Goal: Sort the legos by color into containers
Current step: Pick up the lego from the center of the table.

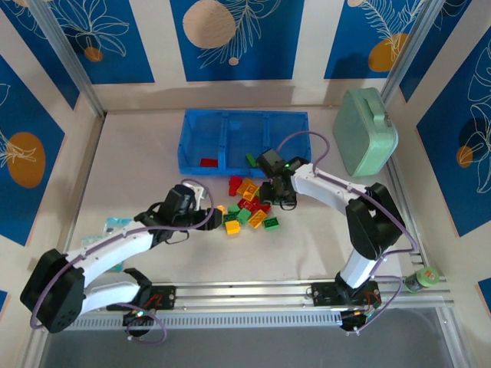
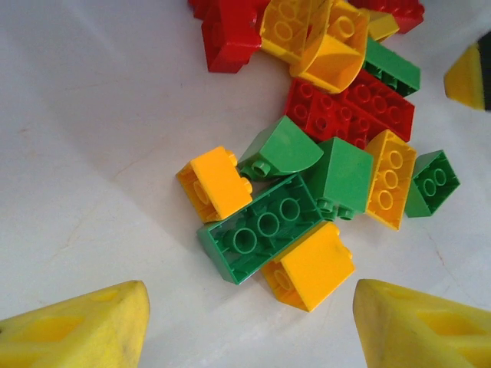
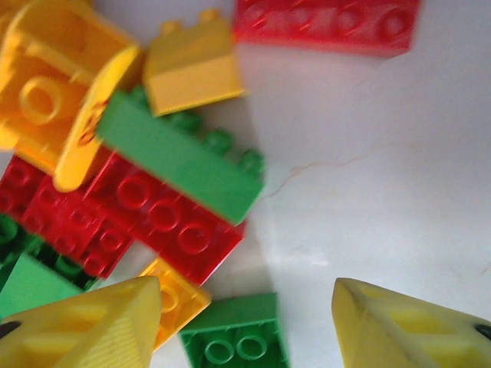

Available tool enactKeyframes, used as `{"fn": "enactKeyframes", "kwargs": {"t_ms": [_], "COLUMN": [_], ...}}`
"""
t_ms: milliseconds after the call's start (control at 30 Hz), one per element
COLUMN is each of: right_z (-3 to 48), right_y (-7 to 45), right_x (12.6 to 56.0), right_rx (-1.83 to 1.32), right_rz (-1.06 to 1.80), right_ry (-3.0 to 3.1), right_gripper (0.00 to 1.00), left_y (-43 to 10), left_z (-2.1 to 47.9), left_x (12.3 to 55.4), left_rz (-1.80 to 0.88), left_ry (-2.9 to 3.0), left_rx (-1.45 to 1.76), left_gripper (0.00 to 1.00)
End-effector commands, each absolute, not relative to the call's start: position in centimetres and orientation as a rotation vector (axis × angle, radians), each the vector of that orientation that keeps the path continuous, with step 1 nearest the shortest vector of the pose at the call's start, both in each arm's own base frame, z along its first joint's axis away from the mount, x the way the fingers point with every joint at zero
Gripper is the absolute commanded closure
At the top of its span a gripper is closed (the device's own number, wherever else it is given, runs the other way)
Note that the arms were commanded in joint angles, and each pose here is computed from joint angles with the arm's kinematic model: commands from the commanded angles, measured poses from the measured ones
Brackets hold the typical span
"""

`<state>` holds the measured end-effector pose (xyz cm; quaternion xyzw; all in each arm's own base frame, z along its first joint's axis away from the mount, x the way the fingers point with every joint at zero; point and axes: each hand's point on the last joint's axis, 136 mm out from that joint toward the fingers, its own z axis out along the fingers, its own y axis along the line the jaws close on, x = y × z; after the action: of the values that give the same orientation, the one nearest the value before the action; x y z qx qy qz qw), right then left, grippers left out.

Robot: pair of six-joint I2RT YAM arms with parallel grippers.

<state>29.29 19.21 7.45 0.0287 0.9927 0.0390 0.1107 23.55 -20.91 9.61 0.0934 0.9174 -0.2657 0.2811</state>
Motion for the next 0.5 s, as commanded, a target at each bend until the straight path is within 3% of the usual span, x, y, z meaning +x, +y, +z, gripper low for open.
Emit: {"fn": "enactKeyframes", "kwargs": {"t_ms": [0, 100, 467], "right_z": [9.2, 9.0, 6.5], "right_y": [18.3, 17.9, 17.5], "right_x": [31.5, 32.8, 36.3], "right_rx": [0.203, 0.249, 0.407], "right_rz": [0.148, 0.132, 0.114], "right_ry": [2.853, 2.848, 2.826], "right_gripper": [0.29, 0.22, 0.21], "left_y": [-20.7, -20.4, -19.4], "left_z": [10.0, 10.0, 9.9], "left_x": [23.3, 23.2, 22.8], "left_rz": [-0.71, -0.699, -0.658], "left_ry": [2.444, 2.441, 2.439], "left_rx": [0.232, 0.226, 0.216], "left_gripper": [0.29, 0.29, 0.28]}}
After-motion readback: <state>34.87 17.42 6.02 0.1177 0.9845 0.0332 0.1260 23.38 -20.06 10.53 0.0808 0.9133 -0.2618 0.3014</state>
